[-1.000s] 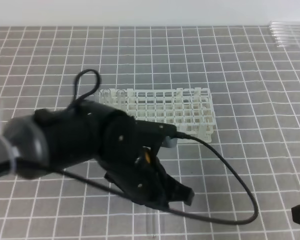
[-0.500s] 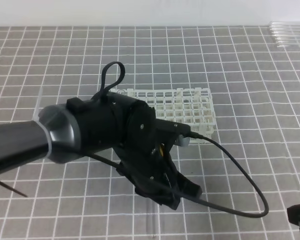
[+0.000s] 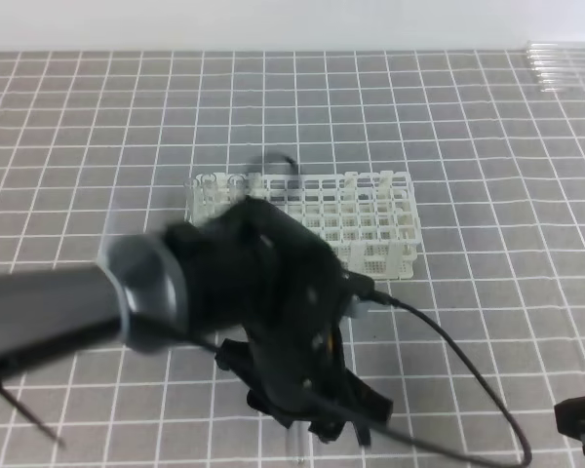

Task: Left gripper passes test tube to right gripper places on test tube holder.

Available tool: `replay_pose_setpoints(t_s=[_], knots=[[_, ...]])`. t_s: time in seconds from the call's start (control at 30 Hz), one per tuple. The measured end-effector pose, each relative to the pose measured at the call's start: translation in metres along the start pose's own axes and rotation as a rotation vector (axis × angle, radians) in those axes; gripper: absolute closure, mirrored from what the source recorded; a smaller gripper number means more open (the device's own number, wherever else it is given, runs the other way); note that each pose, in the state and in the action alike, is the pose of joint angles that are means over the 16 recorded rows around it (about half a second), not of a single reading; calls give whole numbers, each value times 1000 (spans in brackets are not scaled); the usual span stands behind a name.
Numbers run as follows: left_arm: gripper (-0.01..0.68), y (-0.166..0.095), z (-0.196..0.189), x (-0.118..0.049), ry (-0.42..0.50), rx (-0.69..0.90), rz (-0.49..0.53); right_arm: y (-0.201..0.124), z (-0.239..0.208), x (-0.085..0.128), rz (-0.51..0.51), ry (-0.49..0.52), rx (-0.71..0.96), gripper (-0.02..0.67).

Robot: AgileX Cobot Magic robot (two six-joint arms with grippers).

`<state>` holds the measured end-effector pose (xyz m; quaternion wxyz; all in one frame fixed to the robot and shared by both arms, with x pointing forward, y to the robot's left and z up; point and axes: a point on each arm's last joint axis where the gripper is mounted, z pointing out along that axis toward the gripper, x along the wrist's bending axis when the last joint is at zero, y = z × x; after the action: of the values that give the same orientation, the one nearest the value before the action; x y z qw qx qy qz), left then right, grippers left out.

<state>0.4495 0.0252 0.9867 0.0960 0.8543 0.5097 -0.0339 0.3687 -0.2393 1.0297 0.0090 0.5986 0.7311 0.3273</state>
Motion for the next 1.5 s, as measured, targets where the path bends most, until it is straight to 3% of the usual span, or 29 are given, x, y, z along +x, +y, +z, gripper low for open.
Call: replay_pose_setpoints(t_s=[0.33, 1.0, 1.5], knots=[[386, 0, 8, -1, 126, -38, -30, 0, 0, 1, -6, 8, 3, 662], [390, 2, 43, -2, 108, 58, -46, -1, 0, 2, -10, 18, 8, 662], [557, 3, 48, 1, 151, 82, 29, -1, 0, 2, -10, 19, 10, 662]])
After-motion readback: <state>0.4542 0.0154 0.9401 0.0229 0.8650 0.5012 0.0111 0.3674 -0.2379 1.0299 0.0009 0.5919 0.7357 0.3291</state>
